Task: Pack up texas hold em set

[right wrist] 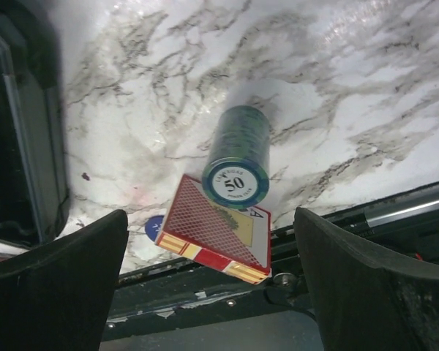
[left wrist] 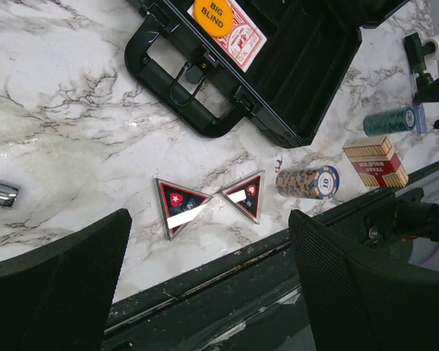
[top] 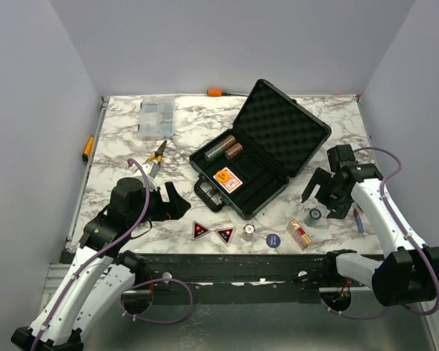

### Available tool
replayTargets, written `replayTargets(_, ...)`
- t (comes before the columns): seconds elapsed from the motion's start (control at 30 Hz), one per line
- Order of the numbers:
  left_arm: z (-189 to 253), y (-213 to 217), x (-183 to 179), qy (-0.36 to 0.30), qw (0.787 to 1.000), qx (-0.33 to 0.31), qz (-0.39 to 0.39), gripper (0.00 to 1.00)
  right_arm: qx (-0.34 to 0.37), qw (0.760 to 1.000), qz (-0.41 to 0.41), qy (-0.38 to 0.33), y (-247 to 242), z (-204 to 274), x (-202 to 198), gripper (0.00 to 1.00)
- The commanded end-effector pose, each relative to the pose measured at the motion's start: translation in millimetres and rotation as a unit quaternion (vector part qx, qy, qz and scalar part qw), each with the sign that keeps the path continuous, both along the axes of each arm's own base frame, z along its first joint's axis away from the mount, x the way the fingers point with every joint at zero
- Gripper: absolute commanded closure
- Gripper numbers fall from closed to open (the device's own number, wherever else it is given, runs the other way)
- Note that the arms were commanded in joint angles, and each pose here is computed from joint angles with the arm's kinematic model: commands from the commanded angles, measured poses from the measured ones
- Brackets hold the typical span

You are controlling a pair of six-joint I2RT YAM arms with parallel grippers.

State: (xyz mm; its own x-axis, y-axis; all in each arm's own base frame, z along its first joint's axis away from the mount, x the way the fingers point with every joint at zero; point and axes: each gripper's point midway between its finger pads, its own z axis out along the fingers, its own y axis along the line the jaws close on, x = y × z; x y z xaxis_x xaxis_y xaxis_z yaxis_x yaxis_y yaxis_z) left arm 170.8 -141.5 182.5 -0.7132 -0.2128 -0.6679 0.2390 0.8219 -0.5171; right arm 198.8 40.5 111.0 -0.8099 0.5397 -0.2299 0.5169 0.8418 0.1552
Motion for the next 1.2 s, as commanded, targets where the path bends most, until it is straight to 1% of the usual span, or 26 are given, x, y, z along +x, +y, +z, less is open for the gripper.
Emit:
replayTargets(0.0,-1,2,1,-0.007,1.0,0.004,0.007,0.12,-0.03,0.999,-0.028,0.036,-11,-13,-16,0.03)
replayTargets(0.23,-1,2,2,-0.006,1.0,0.004,0.008,0.13,-0.038,0.997,-0.041,0.06,-14,-25,-26,0.08)
replayTargets(0.37,0,3,1,-0.009,1.0,0.003,0.009,0.14,-0.035,0.997,-0.045,0.06,-13,-29,-26,0.13)
replayTargets(0.7,3,6,1,-0.018,1.0,0.004,0.019,0.14,-0.023,0.995,-0.054,0.077,-8,-49,-19,0.21)
replayTargets(0.87,3,9,2,-0.02,0.999,0.007,0.026,0.15,-0.033,0.995,-0.057,0.069,-10,-53,-7,0.33)
replayTargets(1.07,3,10,2,-0.021,0.999,0.008,0.033,0.15,-0.048,0.994,-0.055,0.08,-15,-58,-4,0.37)
replayTargets(1.13,3,11,2,-0.021,0.999,0.008,0.035,0.15,-0.05,0.994,-0.053,0.083,-16,-59,-4,0.42)
replayTargets(1.17,3,11,2,-0.02,0.999,0.009,0.036,0.15,-0.051,0.994,-0.051,0.082,-16,-59,-4,0.47)
